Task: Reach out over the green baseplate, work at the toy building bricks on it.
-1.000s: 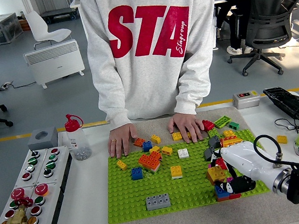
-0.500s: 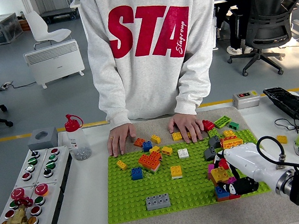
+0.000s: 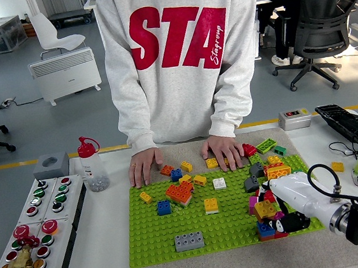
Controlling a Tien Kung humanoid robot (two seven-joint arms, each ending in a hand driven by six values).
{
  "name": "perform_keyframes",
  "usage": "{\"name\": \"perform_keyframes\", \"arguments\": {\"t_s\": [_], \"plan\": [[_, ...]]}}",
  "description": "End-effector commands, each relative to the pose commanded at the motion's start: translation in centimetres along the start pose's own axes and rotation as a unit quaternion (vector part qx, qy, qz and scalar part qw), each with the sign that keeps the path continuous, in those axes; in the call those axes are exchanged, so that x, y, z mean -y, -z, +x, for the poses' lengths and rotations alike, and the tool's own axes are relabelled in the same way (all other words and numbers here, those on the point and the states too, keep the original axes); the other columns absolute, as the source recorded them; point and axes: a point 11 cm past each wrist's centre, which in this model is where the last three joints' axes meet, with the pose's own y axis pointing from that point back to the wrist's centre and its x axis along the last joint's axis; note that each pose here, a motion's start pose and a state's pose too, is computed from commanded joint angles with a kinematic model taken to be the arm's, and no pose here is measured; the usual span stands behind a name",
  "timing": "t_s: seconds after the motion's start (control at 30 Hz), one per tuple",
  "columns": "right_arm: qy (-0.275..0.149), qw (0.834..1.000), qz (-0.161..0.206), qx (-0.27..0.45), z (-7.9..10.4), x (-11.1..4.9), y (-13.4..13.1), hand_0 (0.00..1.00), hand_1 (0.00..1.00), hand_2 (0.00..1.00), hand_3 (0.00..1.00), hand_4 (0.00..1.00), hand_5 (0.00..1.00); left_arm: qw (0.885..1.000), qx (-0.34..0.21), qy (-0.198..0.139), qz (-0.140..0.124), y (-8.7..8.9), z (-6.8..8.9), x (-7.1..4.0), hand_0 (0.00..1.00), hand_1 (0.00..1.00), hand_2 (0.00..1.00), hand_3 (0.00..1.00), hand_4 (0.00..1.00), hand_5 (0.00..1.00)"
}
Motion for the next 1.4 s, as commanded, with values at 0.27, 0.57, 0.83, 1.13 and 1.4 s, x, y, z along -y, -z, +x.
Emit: {"name": "perform_keyframes", "arguments": {"t_s": [0.27, 0.57, 0.83, 1.13, 1.4], "plan": [[-0.001, 1.000, -0.013, 0.001, -0.2, -0.1, -0.9, 0.252, 0.100, 0.204, 0.504, 0.581, 0.189, 1.000, 0.001, 0.001, 0.002, 0.2, -0.1, 0.0, 0.692, 0.690, 0.653, 0.617, 0.361, 0.998], [0.010, 1.000, -0.022, 0.000, -0.9, -0.2, -1.5, 0.253, 0.101, 0.204, 0.504, 0.581, 0.190, 1.000, 0.002, 0.002, 0.005, 0.5, -0.3, 0.1, 0.692, 0.690, 0.656, 0.618, 0.361, 0.998], [0.014, 0.999, -0.030, 0.000, -1.1, 0.1, -2.1, 0.253, 0.101, 0.204, 0.504, 0.581, 0.192, 1.000, 0.004, 0.003, 0.007, 0.6, -0.4, 0.1, 0.692, 0.690, 0.656, 0.620, 0.361, 0.998], [0.018, 0.999, -0.039, -0.004, -1.2, 0.4, -2.7, 0.254, 0.101, 0.204, 0.503, 0.581, 0.191, 1.000, 0.003, 0.003, 0.007, 0.6, -0.3, 0.1, 0.692, 0.690, 0.656, 0.620, 0.361, 0.998], [0.021, 0.999, -0.045, -0.007, -1.1, 0.5, -3.1, 0.253, 0.101, 0.205, 0.503, 0.581, 0.192, 1.000, 0.002, 0.002, 0.004, 0.3, -0.2, 0.0, 0.691, 0.690, 0.657, 0.618, 0.361, 0.998]]}}
